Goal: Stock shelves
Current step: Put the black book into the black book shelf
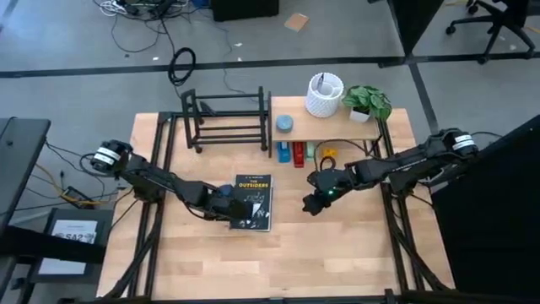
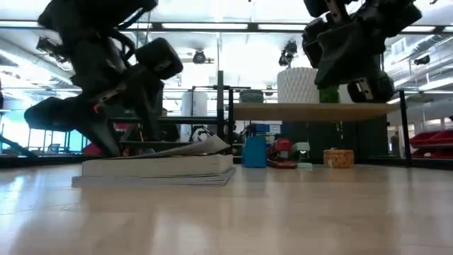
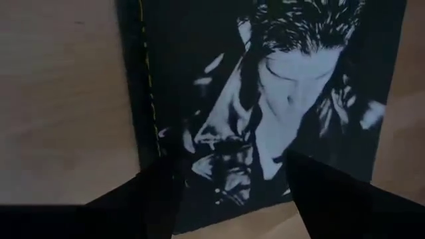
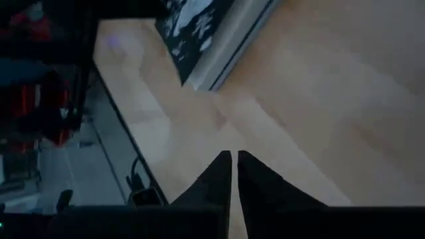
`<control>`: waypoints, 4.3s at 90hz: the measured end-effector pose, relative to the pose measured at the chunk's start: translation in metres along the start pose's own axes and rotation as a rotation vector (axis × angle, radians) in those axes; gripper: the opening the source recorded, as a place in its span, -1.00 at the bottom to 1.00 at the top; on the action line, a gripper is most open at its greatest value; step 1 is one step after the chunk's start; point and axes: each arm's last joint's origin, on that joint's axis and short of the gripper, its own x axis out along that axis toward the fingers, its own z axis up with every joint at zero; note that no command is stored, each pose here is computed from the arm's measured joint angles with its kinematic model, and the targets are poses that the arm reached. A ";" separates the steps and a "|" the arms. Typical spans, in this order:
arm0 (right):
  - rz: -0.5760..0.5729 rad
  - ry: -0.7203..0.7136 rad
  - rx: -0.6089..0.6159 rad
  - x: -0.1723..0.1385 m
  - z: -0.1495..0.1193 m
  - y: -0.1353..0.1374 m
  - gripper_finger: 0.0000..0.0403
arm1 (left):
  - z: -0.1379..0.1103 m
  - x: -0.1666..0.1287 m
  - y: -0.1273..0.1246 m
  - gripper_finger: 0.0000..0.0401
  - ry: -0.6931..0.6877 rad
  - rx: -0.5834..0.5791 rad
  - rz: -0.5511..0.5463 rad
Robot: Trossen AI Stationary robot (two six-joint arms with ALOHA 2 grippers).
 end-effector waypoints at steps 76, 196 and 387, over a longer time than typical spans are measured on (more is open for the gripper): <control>0.043 0.131 0.089 0.119 0.068 0.003 -1.00 | 0.023 0.035 0.024 0.09 0.026 -0.087 -0.223; -0.245 0.225 -0.124 0.088 0.073 -0.019 -1.00 | 0.022 0.064 0.022 0.08 -0.052 -0.182 -0.432; -0.180 0.143 -0.272 0.007 0.039 0.039 -1.00 | 0.232 -0.115 0.020 -0.80 -0.711 0.047 0.668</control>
